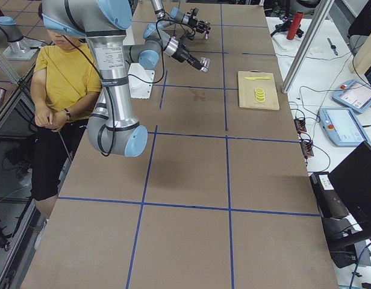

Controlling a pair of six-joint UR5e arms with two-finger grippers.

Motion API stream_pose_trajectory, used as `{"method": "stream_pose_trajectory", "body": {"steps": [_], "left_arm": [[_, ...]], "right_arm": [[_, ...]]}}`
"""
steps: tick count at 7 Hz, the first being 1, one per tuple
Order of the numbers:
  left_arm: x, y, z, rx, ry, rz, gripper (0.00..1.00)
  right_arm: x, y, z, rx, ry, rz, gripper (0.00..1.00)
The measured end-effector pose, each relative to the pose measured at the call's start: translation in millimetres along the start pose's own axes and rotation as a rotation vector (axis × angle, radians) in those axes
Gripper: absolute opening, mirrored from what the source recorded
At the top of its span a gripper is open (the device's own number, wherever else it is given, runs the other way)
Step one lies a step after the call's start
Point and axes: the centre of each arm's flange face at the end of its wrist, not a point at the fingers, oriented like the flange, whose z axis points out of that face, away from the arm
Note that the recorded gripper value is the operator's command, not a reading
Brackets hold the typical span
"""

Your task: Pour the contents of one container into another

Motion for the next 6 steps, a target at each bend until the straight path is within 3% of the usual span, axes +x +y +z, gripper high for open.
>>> {"method": "stream_pose_trajectory", "body": {"steps": [6], "left_arm": [[-42.6, -7.9, -33.1, -0.026, -0.025, 0.028, 1.0]], "right_arm": [[0.3, -0.4, -0.5, 0.001, -0.001, 0.001, 0.0]]}}
